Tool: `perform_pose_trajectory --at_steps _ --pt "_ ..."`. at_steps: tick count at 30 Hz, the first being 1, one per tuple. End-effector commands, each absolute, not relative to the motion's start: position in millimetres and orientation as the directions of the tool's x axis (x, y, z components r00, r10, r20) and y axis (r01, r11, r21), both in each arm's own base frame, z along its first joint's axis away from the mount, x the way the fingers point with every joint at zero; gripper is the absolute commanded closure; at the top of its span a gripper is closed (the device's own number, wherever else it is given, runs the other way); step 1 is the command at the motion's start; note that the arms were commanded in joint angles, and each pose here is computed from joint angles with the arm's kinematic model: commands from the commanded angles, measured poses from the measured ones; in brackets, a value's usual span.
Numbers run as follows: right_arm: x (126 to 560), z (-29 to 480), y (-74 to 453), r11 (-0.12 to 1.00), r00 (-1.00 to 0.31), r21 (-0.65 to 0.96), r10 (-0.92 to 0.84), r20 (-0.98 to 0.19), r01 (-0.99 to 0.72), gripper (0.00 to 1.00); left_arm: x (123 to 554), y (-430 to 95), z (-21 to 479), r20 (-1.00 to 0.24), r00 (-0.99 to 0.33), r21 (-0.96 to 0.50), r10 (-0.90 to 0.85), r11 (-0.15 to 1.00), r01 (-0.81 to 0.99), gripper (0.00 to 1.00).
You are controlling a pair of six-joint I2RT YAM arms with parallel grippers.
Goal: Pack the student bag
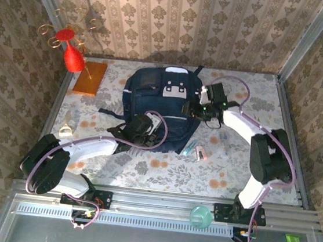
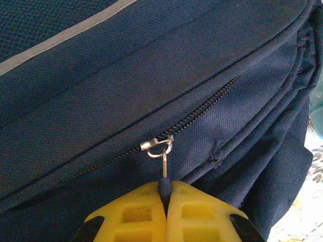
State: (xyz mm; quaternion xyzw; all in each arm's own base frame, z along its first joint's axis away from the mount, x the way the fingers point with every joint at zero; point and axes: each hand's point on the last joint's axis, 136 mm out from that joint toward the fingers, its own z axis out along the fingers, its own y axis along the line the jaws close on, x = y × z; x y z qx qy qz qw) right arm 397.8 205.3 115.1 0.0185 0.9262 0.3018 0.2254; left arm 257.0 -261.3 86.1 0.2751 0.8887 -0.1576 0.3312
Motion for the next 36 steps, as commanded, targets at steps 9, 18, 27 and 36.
perform_pose_trajectory --at_steps 9,18,27,36 --pt "371.8 110.7 255.7 0.708 -0.886 0.703 0.28 -0.37 -0.07 0.27 258.7 -274.5 89.3 -0.678 -0.629 -0.118 0.381 0.788 0.604 1.0" --pt "384.0 101.1 242.2 0.745 -0.865 0.665 0.299 -0.404 -0.053 0.88 266.2 -243.2 84.9 -0.672 -0.624 -0.007 0.397 0.841 0.542 1.0" --pt "381.6 108.6 215.2 0.776 -0.88 0.624 0.229 -0.416 -0.094 1.0 291.5 -174.9 90.4 -0.672 -0.66 0.071 0.335 0.917 0.393 1.0" --pt "386.7 120.6 218.5 0.752 -0.903 0.637 0.141 -0.406 -0.17 1.0 318.0 -134.5 95.2 -0.674 -0.699 0.059 0.24 0.96 0.273 1.0"
